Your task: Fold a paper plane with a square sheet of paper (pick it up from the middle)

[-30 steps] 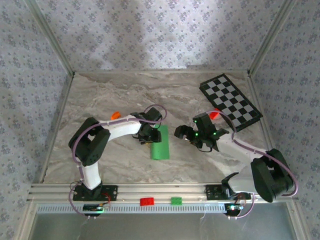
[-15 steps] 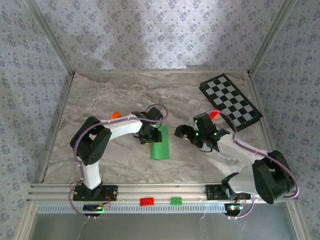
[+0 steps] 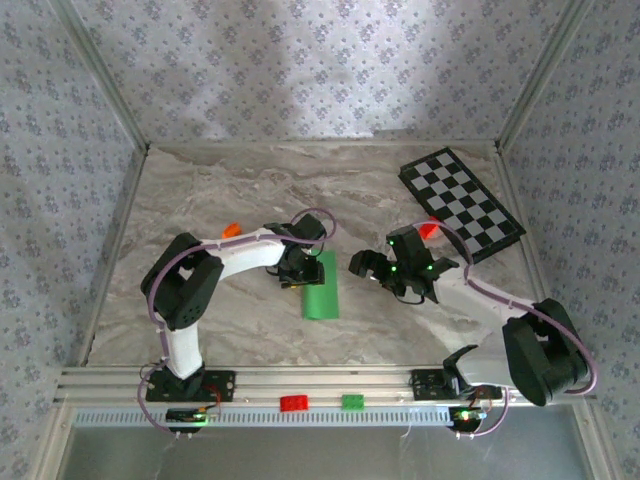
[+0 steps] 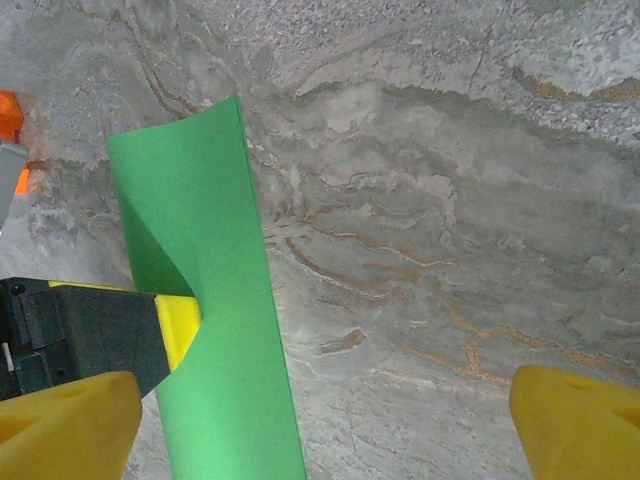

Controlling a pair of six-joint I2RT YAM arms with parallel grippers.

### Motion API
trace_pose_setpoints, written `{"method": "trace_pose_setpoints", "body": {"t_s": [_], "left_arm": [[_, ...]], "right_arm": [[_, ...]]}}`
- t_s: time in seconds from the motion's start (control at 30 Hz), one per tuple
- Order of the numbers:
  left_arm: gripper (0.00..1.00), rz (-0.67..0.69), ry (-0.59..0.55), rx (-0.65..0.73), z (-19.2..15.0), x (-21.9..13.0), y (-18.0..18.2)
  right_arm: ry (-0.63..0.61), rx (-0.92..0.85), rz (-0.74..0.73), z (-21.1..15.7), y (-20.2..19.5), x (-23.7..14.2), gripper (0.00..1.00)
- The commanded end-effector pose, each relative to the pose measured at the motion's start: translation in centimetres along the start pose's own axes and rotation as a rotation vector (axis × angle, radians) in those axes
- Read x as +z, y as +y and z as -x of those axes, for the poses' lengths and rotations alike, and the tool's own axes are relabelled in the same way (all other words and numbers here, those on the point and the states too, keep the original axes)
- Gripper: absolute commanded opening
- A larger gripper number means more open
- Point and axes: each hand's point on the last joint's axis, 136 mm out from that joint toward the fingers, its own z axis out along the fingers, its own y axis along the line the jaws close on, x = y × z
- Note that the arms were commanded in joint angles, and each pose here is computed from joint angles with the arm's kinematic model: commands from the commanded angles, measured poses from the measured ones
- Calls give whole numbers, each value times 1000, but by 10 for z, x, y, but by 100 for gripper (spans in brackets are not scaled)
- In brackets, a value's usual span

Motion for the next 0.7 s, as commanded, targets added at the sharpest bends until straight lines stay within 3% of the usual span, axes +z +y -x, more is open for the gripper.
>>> {"method": "trace_pose_setpoints", "body": {"t_s": [0.0, 0.47, 0.67], "left_arm": [[60, 25, 21, 19, -4, 40, 8], [48, 21, 12, 45, -3, 34, 11], [48, 7, 13, 47, -1, 33, 12]], "right_arm": [[16, -8, 1, -2, -1, 3, 95], [36, -10, -5, -5, -3, 9, 93], [35, -9, -7, -4, -4, 9, 94]]}}
